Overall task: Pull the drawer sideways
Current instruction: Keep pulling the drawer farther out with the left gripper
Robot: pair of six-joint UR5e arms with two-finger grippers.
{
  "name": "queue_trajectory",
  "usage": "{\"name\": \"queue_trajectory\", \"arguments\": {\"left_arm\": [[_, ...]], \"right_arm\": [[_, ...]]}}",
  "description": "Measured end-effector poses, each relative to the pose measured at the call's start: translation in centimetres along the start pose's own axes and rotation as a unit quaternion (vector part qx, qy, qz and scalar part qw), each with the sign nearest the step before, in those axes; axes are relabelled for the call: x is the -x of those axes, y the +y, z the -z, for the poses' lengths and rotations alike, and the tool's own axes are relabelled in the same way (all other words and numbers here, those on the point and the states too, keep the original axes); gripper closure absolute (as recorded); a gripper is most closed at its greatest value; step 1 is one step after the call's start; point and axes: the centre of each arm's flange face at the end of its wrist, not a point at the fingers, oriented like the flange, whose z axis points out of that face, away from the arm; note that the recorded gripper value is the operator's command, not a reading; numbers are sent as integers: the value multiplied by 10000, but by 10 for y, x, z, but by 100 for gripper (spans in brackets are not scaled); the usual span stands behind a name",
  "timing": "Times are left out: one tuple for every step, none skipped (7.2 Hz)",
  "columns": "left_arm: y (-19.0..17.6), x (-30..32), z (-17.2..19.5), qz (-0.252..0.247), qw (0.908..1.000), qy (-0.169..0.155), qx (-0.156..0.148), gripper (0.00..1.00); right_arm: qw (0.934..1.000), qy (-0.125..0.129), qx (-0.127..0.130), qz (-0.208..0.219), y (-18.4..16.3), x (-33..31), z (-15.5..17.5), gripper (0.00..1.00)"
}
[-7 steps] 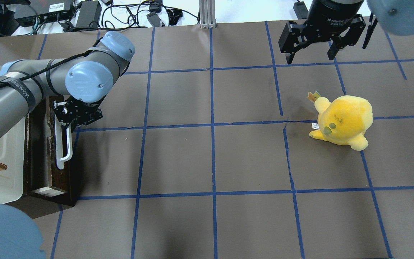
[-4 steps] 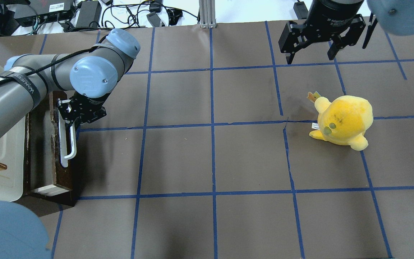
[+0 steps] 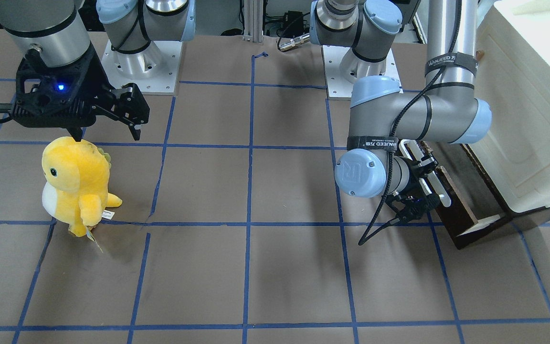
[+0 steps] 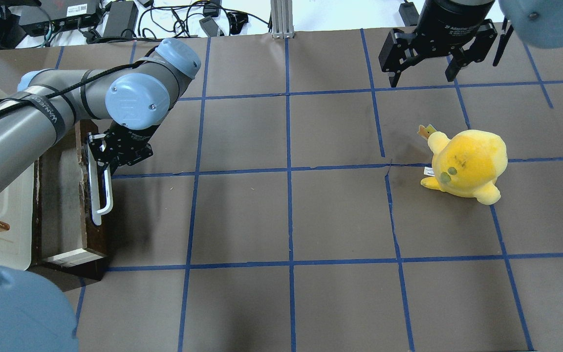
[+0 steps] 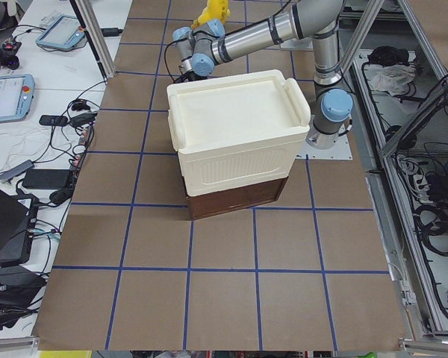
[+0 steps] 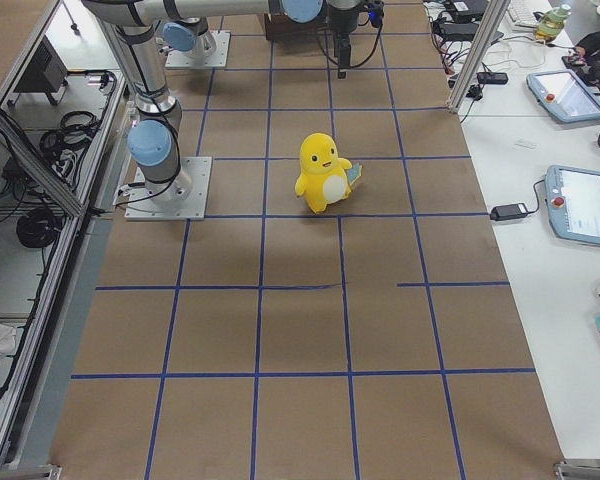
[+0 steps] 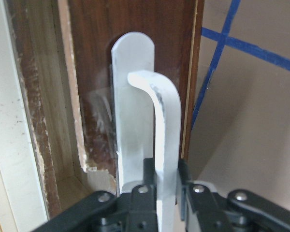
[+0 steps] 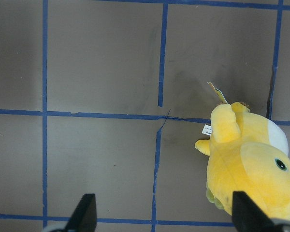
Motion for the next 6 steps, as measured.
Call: {"name": "queue_trajectory", "arguments": {"left_arm": [[0, -1, 1, 29, 10000, 1, 21, 100], [1, -2, 2, 39, 10000, -1, 34, 100], [2, -3, 4, 37, 10000, -2, 26, 100], [2, -6, 7, 24, 10000, -3, 3, 100], [3, -7, 9, 13, 10000, -9, -5, 100], [3, -8, 10, 9, 10000, -10, -8, 100]], "right_arm": [[10000, -2, 0, -1, 0, 0, 0, 0], [10000, -2, 0, -3, 0, 0, 0, 0], [10000, -1, 0, -4, 0, 0, 0, 0], [10000, 1, 0, -4, 0, 0, 0, 0], [10000, -1, 0, -4, 0, 0, 0, 0], [10000, -2, 0, -4, 0, 0, 0, 0]]}}
